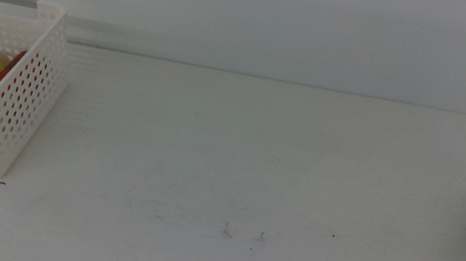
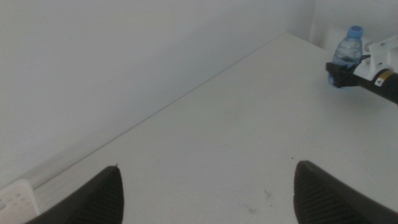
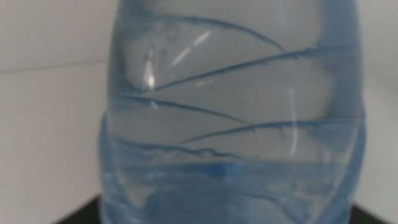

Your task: Use arms to grab the bottles and put them into the dustbin to the left of the table.

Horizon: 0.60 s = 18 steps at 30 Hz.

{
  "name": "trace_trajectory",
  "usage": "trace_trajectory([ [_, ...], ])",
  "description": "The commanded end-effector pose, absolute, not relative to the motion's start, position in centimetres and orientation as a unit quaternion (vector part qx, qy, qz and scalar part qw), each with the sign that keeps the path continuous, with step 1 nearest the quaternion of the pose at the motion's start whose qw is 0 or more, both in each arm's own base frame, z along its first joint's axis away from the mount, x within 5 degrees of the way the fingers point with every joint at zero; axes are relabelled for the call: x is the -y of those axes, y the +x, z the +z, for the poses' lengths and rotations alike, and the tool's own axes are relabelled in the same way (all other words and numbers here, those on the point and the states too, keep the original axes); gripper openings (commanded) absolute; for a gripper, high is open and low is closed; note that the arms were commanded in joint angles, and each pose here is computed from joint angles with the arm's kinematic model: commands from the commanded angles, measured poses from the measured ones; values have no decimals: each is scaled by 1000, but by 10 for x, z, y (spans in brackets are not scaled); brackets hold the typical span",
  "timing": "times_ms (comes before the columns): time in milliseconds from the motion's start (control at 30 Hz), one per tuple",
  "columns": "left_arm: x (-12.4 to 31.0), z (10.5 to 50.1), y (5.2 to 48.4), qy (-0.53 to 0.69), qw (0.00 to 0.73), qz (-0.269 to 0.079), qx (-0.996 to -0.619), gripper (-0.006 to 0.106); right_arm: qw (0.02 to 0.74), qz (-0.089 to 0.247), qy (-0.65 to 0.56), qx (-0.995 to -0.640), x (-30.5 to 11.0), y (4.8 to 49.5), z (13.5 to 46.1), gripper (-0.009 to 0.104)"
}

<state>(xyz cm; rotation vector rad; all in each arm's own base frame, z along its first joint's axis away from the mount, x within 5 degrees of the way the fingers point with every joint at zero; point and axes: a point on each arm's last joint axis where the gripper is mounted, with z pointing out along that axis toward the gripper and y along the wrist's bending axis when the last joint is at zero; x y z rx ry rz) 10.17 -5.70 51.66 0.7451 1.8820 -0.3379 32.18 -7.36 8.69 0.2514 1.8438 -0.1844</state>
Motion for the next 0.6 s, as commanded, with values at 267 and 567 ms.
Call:
trace_trajectory([
  [267, 57, 518, 101, 307, 523, -144, -782, 94, 615, 60, -13, -786, -73, 371, 149, -2],
  [567, 57, 518, 101, 307, 523, -144, -782, 94, 584, 149, -181, -777, -232, 420, 140, -3],
])
